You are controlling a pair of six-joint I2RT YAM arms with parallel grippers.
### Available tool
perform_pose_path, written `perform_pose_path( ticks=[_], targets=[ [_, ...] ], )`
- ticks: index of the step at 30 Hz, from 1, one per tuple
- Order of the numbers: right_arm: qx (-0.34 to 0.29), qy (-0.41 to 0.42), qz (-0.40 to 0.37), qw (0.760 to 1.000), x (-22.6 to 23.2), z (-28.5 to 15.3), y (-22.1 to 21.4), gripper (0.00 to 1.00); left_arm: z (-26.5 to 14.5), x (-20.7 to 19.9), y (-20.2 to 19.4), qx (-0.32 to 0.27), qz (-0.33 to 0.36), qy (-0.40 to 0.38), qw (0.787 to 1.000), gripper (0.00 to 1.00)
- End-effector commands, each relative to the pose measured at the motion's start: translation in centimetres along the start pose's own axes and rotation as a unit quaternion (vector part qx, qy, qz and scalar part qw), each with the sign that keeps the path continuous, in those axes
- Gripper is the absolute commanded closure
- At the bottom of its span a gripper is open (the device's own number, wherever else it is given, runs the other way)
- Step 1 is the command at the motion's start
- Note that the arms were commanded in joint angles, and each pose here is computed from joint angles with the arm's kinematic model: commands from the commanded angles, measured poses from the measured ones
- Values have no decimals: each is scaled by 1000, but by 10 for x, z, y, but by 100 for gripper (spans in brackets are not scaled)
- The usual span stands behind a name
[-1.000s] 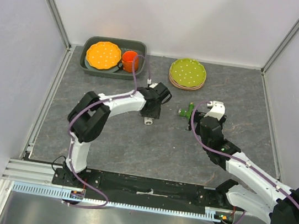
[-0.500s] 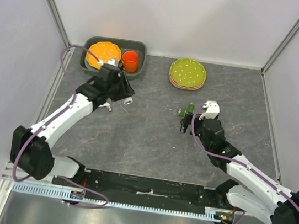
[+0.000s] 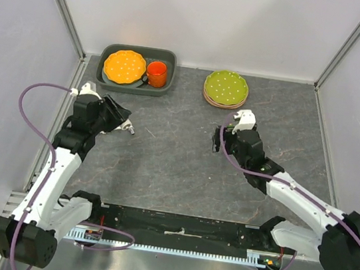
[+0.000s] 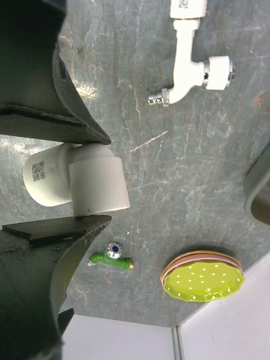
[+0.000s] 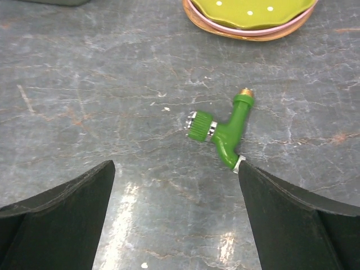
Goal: Install the water faucets
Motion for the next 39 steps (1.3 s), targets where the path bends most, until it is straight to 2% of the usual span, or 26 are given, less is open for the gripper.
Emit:
perform_pose_path(
  ticks=[1,11,22,28,31,35,37,39],
  targets=[
    [33,-45,-42,998,-6,16,0,2,-4,2,1,13,-36,-41,998,98],
    [119,-110,-128,978,-9,69,-22,8,-13,-3,7,-3,0,-42,999,98],
    [179,-65,-106,976,-20,95,-46,10,-9,-4,2,15,5,-55,998,98],
    [221,-44,-110,968,-19,96,-61,16,-8,-4,1,17,6,-58,998,98],
    [236,-36,-109,965,-18,95,-66,21,-7,-4,0,19,4,-61,998,98],
    [247,-25,-104,963,-16,94,-70,35,-6,-3,-2,23,2,-65,998,98],
    [249,-17,-102,963,-15,93,-71,39,-6,-4,-2,24,2,-66,998,98],
    [253,-9,-100,962,-13,92,-73,51,-6,-4,-2,26,1,-70,997,98]
  ],
)
Point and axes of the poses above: each gripper's point midway between its finger pads, its own z axis out along the fingers, its own x axis along the line the jaws close on, y = z × x, the point moved 9 cm from there along -z, back along the fingers, and after that the axes turned 9 degrees about -z, right-handed, at the moved point
